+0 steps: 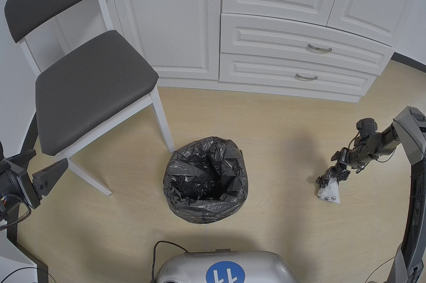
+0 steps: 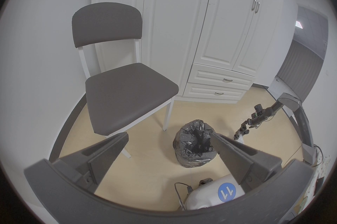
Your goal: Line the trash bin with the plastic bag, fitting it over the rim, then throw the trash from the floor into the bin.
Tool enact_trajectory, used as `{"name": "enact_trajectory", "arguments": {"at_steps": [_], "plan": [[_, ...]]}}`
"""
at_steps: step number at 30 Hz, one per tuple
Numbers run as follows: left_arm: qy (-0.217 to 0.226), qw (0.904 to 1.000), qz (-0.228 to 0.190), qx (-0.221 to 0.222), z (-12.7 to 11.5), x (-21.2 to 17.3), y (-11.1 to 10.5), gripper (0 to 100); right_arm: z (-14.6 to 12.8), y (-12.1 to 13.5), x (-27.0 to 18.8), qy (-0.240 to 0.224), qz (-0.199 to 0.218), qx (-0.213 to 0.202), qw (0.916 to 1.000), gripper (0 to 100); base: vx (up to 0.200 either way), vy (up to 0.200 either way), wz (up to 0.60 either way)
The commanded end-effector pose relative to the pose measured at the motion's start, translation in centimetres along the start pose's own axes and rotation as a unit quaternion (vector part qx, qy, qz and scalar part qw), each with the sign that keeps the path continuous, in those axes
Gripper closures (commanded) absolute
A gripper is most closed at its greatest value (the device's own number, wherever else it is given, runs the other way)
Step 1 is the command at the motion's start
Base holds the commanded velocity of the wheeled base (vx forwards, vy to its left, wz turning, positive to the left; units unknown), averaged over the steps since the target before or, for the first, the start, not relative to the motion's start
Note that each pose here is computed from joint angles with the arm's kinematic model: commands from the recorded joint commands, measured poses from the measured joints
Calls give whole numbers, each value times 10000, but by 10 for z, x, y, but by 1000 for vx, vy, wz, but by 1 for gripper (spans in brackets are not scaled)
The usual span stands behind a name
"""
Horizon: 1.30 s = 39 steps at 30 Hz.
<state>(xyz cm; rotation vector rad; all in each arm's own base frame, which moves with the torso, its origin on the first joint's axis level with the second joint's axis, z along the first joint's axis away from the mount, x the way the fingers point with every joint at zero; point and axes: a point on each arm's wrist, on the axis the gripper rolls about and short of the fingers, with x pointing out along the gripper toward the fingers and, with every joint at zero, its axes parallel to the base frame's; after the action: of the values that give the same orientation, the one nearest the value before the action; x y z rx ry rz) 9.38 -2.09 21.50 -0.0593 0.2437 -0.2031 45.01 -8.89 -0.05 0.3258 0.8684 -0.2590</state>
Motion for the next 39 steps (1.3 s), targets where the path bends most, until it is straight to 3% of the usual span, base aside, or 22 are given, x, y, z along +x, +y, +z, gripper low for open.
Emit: {"name": "enact_trajectory", "arguments": {"at_steps": [1, 10, 24, 35, 39], "plan": [[25, 10000, 1, -3, 0, 1, 0, 0, -12, -5, 36, 48, 207, 290, 9994, 0, 0, 0, 0], [25, 10000, 1, -3, 0, 2, 0, 0, -9, -18, 68, -200, -291, 382, 9986, 0, 0, 0, 0], [18, 10000, 0, -3, 0, 1, 0, 0, -17, -13, 111, -242, -239, 362, 9988, 0, 0, 0, 0], [24, 10000, 23, -9, 0, 2, 0, 0, -30, -13, 122, 596, -486, 679, 9947, 0, 0, 0, 0], [31, 10000, 24, -9, 0, 2, 0, 0, -31, -14, 123, 646, -498, 740, 9939, 0, 0, 0, 0]]}}
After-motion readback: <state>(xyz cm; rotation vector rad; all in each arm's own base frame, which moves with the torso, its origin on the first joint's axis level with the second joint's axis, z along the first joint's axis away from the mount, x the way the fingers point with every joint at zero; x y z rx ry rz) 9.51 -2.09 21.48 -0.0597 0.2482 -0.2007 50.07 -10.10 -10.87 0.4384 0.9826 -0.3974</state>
